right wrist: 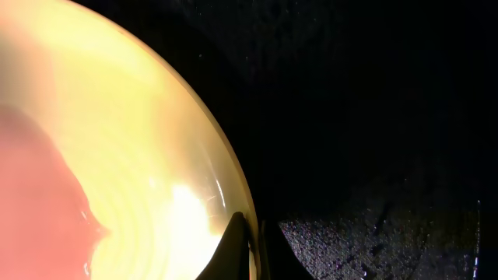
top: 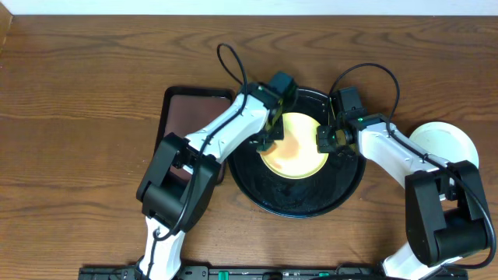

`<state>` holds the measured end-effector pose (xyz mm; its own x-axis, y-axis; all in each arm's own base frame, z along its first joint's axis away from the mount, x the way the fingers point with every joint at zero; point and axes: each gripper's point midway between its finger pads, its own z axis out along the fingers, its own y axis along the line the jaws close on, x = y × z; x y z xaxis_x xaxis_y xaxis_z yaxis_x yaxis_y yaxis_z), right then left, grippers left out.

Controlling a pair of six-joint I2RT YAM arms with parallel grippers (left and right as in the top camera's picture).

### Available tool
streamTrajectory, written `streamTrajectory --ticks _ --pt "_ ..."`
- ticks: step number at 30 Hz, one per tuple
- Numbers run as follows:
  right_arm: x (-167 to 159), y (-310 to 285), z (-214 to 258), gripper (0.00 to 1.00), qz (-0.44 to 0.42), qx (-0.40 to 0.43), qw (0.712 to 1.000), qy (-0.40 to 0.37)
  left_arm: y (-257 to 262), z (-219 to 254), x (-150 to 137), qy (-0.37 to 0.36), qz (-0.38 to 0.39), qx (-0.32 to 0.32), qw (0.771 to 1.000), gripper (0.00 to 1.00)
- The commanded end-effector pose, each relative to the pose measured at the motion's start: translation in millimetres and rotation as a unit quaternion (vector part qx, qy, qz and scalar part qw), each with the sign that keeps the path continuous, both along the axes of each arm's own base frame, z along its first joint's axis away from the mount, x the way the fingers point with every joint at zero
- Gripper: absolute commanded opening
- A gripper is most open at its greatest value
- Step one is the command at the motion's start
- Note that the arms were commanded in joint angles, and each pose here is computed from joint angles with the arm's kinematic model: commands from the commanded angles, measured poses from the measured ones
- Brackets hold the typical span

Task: Clean dirty plates on tray and stack at the side
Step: 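Scrub the yellow plate with the sponge while right gripper holds rim, then return the sponge to the brown tray and raise the left arm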

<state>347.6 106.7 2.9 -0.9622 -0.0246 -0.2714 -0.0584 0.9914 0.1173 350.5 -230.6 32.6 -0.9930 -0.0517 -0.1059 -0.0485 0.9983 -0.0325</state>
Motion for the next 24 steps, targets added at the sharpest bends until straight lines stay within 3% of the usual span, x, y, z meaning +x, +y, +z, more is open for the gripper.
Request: streamTrajectory --ticks 1,7,10,15,18,19,21,24 --pt "-32 -20 -36 0.01 -0.012 -0.053 0.996 0.064 30 38 39 -0.059 0.03 0.046 0.997 0.07" --pt "-31 -20 -36 0.01 -0.012 -0.053 0.996 0.064 61 82 38 -0.064 0.062 0.042 0.995 0.08" --pt "-31 -20 -36 0.01 -0.011 -0.053 0.997 0.064 103 100 28 -0.042 0.101 0.056 0.992 0.08" --pt "-30 -20 -36 0.01 -0.01 -0.052 0.997 0.062 154 89 23 -0.003 0.125 0.074 0.989 0.08" --pt "-29 -20 -36 0.01 -0.01 -0.052 0.997 0.06 159 65 17 0.027 0.103 0.041 0.994 0.08" --pt "-29 -20 -36 0.01 -0.009 -0.052 0.997 0.06 160 58 13 0.036 0.1 0.032 0.994 0.11" --pt "-29 -20 -36 0.01 0.001 -0.054 0.997 0.058 165 43 5 0.054 0.105 0.028 0.993 0.28" --pt "-27 -19 -35 0.01 0.016 -0.055 0.997 0.052 172 42 1 0.062 0.111 0.03 0.991 0.41"
